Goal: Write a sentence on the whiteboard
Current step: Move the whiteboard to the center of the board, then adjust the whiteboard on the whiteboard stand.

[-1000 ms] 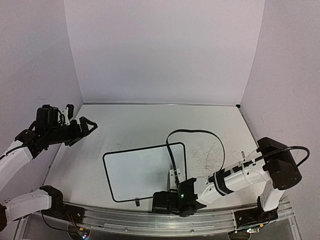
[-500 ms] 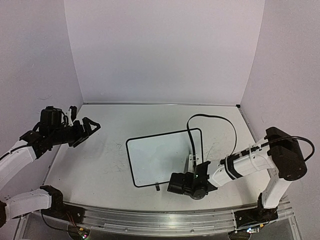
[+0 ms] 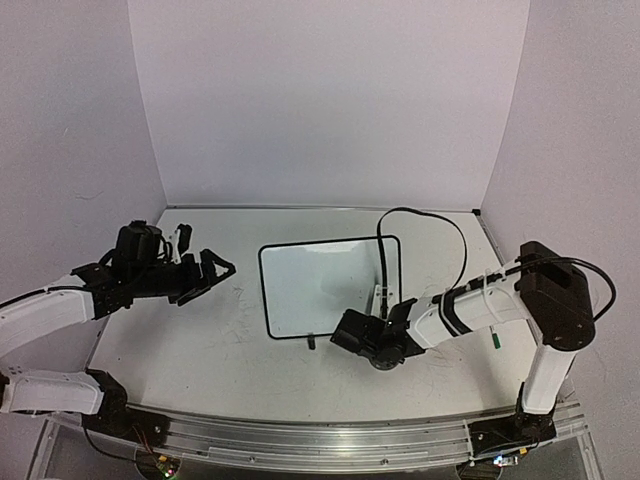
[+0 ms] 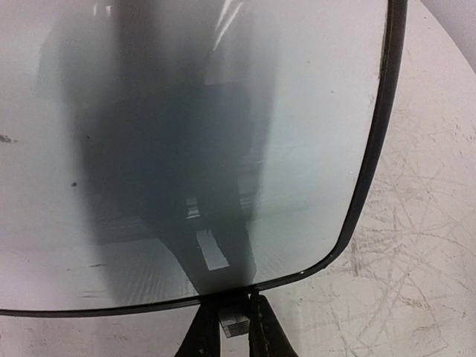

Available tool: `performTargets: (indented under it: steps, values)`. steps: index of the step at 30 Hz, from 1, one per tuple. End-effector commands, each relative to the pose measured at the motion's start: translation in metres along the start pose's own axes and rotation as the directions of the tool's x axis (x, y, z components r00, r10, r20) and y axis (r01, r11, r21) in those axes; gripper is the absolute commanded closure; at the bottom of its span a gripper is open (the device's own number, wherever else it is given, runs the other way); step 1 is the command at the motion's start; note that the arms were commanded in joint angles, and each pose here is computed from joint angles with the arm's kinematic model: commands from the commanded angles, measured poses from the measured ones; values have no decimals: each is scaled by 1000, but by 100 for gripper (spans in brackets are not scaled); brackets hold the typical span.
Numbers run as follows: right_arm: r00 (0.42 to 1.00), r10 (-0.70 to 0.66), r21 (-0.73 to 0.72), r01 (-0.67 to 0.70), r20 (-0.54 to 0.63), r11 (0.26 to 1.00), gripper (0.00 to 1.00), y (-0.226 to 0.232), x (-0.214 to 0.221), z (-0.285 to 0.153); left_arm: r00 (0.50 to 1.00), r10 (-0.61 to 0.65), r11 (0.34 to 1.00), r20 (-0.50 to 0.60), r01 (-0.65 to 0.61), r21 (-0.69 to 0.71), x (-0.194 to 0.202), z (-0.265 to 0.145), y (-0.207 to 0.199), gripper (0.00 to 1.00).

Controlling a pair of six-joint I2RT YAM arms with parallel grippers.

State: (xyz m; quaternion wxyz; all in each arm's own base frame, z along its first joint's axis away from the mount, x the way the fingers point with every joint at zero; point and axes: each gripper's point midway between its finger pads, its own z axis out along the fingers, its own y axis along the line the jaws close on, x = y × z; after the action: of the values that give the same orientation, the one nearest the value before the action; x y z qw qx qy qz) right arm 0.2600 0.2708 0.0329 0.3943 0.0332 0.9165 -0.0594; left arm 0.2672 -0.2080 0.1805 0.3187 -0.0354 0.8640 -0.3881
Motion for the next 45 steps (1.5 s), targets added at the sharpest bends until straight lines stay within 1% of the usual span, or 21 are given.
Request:
performTargets:
  steps: [1,4,5,9,11,13,15,17,20,21,22,23,25,27,30,32,35,37,41,45]
  values:
    - [992,102,-79,-97,70,992,100,29,-30,0,999,14,999,38,-16,42,-2,18,-16,2]
    - [995,86,-94,-80,57,992,100,31,-28,0,1000,22,999,14,-22,44,4,30,-17,2]
    - [995,79,-104,-73,55,992,96,30,-29,-2,1000,22,998,14,-23,51,4,33,-19,2]
    - [997,51,-157,-42,55,987,68,22,-38,-18,1000,18,998,22,-20,63,4,40,-20,3]
    - [997,44,-189,-32,61,981,56,14,-44,-30,999,18,998,28,-19,57,3,43,-18,3]
    - [998,17,-220,-1,67,975,48,10,-49,-40,999,18,998,30,-20,52,3,47,-17,4]
    - [997,8,-259,12,77,966,38,3,-56,-54,999,17,998,28,-18,62,3,51,-18,4]
    - [996,-12,-293,38,91,955,24,-3,-62,-65,999,21,998,25,-23,65,3,56,-20,4]
    - [990,-52,-337,94,132,937,11,-12,-82,-79,999,34,998,24,-36,49,3,64,-20,5]
    - [988,-68,-368,116,140,923,7,-12,-89,-80,999,42,998,22,-43,48,3,67,-22,5]
    - [985,-82,-409,137,149,902,4,-11,-98,-81,998,52,998,21,-52,44,4,69,-23,5]
    - [983,-86,-458,151,160,876,4,-10,-107,-82,998,63,997,21,-64,41,4,73,-25,5]
    - [984,-40,-553,132,175,823,2,-14,-132,-82,996,90,995,25,-91,29,4,79,-27,5]
    - [981,8,-599,110,192,793,2,-27,-153,-83,994,103,994,31,-104,16,3,85,-28,5]
    - [965,68,-676,127,254,726,2,-40,-179,-90,993,114,993,35,-115,12,4,92,-30,7]
    - [962,101,-707,115,256,698,2,-52,-189,-84,992,121,992,40,-122,29,5,96,-36,9]
    - [969,118,-772,98,218,628,2,-55,-192,-75,991,124,991,43,-126,48,8,102,-42,13]
    - [972,121,-806,97,204,584,4,-52,-191,-71,991,126,991,40,-128,46,11,107,-44,17]
    - [980,96,-832,94,174,547,12,-42,-183,-64,989,145,989,29,-146,33,19,116,-47,29]
    - [977,116,-817,80,177,571,12,-45,-177,-54,985,170,985,33,-171,25,24,122,-54,36]
